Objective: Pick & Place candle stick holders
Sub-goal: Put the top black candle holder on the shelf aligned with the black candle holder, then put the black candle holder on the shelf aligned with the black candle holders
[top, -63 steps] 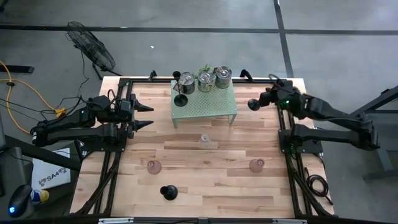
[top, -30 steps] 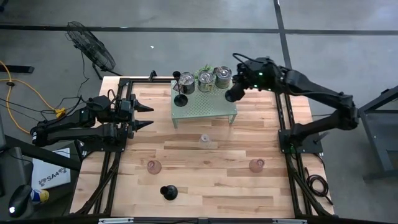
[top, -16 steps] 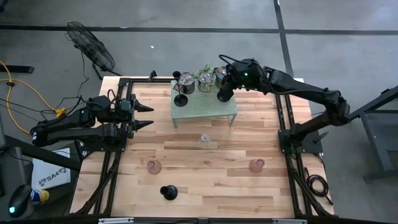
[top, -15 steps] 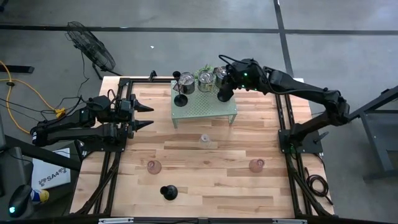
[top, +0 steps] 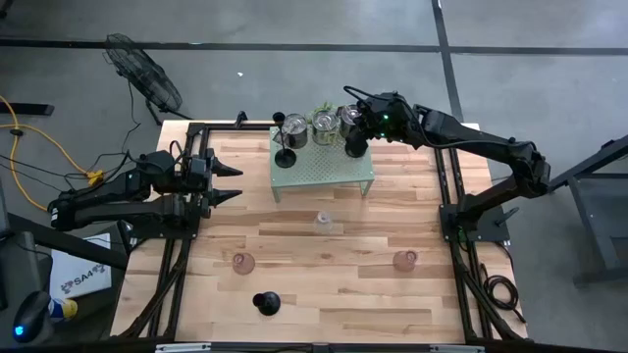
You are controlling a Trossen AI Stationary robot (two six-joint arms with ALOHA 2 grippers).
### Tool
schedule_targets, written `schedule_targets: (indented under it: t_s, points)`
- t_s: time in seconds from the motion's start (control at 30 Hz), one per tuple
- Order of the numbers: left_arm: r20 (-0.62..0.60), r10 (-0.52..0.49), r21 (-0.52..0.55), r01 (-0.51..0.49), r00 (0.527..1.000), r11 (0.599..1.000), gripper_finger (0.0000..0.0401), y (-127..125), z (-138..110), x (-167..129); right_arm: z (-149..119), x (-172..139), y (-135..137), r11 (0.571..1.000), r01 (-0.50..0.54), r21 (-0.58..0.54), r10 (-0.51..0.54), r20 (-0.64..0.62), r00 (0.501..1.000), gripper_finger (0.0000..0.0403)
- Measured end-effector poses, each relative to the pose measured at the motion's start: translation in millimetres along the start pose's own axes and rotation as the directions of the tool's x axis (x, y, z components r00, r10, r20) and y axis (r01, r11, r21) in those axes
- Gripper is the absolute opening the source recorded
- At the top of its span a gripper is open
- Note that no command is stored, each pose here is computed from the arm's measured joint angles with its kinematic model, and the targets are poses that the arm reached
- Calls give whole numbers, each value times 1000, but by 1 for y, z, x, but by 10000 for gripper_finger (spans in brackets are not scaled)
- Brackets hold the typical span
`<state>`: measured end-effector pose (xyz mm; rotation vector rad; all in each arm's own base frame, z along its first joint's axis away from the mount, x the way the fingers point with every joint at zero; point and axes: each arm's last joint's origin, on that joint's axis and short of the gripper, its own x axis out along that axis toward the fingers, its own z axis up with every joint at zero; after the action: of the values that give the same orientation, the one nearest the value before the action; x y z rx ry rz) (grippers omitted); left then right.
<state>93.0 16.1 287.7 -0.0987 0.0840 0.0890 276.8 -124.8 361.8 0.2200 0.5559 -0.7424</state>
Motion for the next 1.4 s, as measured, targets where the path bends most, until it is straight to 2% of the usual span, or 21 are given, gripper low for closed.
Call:
schedule_targets:
  t_s: [0.33,0.7,1.0,1.17,1.4]
  points:
    - [0,0,0,0,1000,1000,267,0,0,0,-3,2,0,999,2,53,-2,-10,1000,6]
    - [0,0,0,0,1000,1000,267,0,0,0,-4,4,0,998,2,57,-2,-3,1000,12]
    - [2,0,0,0,1000,1000,267,0,0,0,-4,4,0,997,1,74,-1,4,1000,97]
    - [2,-1,-4,1,1000,1000,267,0,0,0,-4,2,-2,994,41,106,-42,8,999,147]
    - [13,-26,-3,27,1000,1000,267,-1,1,-3,-2,-28,-14,988,33,149,-37,26,999,180]
